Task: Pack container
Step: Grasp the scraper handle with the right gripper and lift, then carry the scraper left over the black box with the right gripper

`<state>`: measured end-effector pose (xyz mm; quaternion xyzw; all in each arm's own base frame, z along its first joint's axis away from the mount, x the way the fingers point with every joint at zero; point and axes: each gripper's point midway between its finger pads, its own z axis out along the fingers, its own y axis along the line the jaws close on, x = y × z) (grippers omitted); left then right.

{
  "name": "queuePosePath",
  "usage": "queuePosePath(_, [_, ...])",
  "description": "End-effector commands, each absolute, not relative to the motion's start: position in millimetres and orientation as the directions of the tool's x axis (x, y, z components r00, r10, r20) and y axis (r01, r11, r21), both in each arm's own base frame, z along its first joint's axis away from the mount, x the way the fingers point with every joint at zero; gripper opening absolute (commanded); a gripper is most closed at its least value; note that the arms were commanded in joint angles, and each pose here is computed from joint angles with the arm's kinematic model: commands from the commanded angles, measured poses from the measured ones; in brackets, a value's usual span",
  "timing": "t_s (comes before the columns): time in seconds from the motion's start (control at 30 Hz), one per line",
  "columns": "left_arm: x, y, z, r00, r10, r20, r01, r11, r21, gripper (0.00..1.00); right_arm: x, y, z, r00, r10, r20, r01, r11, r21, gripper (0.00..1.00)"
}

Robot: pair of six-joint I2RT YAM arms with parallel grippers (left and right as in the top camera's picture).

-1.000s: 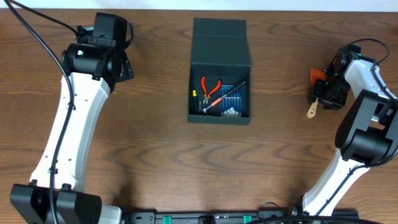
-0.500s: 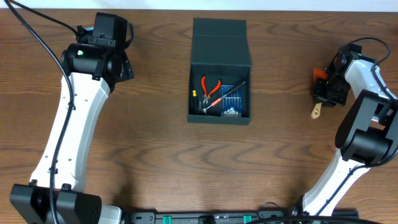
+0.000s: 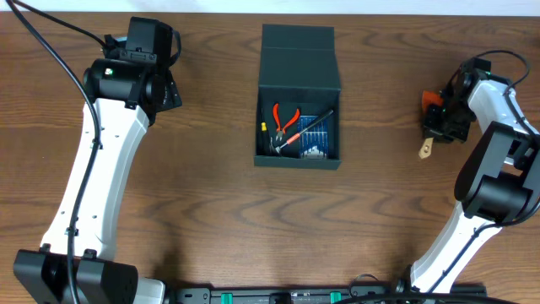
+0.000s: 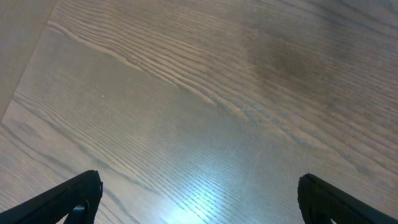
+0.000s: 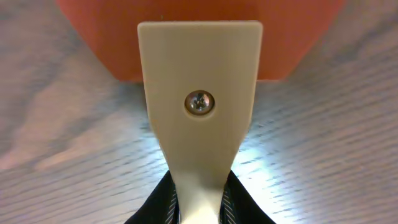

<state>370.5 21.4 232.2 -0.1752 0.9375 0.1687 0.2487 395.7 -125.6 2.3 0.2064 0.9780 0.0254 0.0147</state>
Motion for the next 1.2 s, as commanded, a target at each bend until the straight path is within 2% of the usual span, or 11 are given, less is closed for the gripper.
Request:
queuePosePath(0.0, [369.7, 25.0, 232.7, -0.81, -0.251, -0.53, -0.427, 0.872, 0.239, 0.99, 422.0, -117.2, 32.2, -0.93, 0.351, -0.106, 0.341, 0.934, 0.107, 0.04])
queuePosePath(0.33, [369.7, 25.0, 232.7, -0.81, -0.251, -0.53, -0.427, 0.872, 0.239, 0.99, 466.7, -72.1, 128.1, -0.946, 0.175, -0.274, 0.151, 0.983, 0.107, 0.05])
queuePosePath(0.6, [369.7, 25.0, 232.7, -0.81, -0.251, -0.53, -0.427, 0.872, 0.239, 0.99, 471.0, 16.8, 194.0, -0.923, -0.134, -0.36, -0.182, 0.978, 0.102, 0.05])
queuePosePath(0.87, [369.7, 25.0, 232.7, -0.81, -0.251, -0.53, -0.427, 0.872, 0.239, 0.99, 440.6, 111.8, 206.3, -0.858, -0.399, -0.324, -0.447, 0.89, 0.086, 0.03])
queuePosePath(1.17, [369.7, 25.0, 232.7, -0.81, -0.251, -0.53, -0.427, 0.872, 0.239, 0.99, 398.6, 186.3, 202.3, -0.766, -0.584, -0.269, -0.624, 0.776, 0.093, 0.01])
